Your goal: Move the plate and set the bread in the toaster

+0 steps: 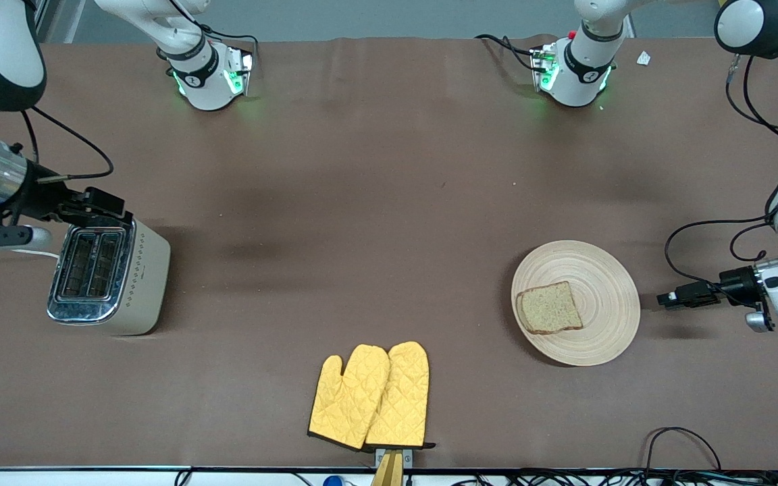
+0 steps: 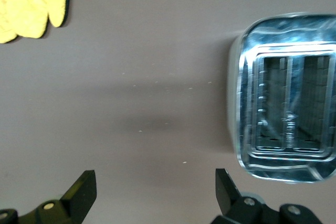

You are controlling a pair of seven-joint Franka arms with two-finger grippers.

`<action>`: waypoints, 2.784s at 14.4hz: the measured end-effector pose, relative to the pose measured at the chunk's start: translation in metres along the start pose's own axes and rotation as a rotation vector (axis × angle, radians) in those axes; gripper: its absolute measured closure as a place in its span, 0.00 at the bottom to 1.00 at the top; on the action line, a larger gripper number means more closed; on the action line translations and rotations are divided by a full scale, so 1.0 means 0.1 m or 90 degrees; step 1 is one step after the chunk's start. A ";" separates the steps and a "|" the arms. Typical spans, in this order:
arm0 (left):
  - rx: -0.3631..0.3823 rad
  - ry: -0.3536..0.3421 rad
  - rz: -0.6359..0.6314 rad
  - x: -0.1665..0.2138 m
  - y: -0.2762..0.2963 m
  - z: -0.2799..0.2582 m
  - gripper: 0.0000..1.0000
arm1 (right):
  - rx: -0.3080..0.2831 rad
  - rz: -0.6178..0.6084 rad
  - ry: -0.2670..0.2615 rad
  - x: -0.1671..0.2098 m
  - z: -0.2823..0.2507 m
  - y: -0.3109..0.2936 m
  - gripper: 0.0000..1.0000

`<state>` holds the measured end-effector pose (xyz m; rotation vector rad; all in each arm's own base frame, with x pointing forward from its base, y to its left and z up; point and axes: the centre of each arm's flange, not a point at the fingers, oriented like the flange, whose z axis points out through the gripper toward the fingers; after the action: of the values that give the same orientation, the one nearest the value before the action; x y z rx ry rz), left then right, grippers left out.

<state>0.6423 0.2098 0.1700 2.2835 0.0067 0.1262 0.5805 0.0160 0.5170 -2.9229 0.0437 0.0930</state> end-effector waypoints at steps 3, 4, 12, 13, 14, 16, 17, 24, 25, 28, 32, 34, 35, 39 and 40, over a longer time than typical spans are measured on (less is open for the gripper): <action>-0.012 0.004 -0.002 -0.01 -0.05 0.06 0.33 | 0.008 0.005 -0.030 0.16 0.44 -0.08 0.00; -0.014 0.003 -0.001 -0.02 -0.05 0.08 0.34 | 0.006 0.009 -0.036 0.23 0.61 -0.12 0.00; -0.046 -0.022 0.010 -0.05 -0.02 0.24 0.43 | 0.030 0.056 -0.076 0.47 1.75 -0.75 0.00; -0.049 -0.024 0.012 -0.06 -0.02 0.26 0.48 | 0.056 0.068 -0.081 0.48 1.82 -0.81 0.00; -0.051 -0.026 0.014 -0.06 -0.03 0.27 0.48 | 0.073 0.079 -0.078 0.50 1.87 -0.82 0.00; -0.055 -0.029 0.023 -0.08 -0.05 0.30 0.52 | 0.085 0.097 -0.062 0.50 1.97 -0.77 0.00; -0.057 -0.030 0.028 -0.08 -0.05 0.32 0.55 | 0.084 0.103 -0.056 0.48 2.05 -0.74 0.00; -0.079 -0.030 0.042 -0.09 -0.04 0.44 0.76 | 0.069 0.100 -0.003 0.29 2.47 -0.79 0.00; -0.082 -0.031 0.049 -0.09 -0.04 0.46 0.76 | 0.067 0.095 0.004 0.25 2.52 -0.84 0.00; -0.097 -0.029 0.051 -0.11 -0.05 0.48 0.90 | 0.063 0.084 0.008 0.19 2.60 -0.95 0.00; -0.112 -0.030 0.056 -0.08 0.02 0.50 0.91 | 0.064 0.085 0.010 0.19 2.57 -0.95 0.00; -0.121 -0.034 0.064 -0.04 0.10 0.56 0.91 | 0.065 0.085 0.012 0.19 2.55 -0.95 0.00; -0.127 -0.037 0.068 -0.02 0.15 0.58 0.91 | 0.065 0.084 0.013 0.19 2.54 -0.95 0.00; -0.174 -0.075 0.048 0.10 0.56 0.79 0.91 | 0.065 0.084 0.013 0.19 2.53 -0.95 0.00; -0.186 -0.090 0.042 0.12 0.69 0.88 0.91 | 0.065 0.084 0.012 0.18 2.53 -0.95 0.00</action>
<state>0.6601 0.0984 0.1656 1.9965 -0.1519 0.0002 0.5873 0.1632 0.2896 -2.8162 0.2382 0.0814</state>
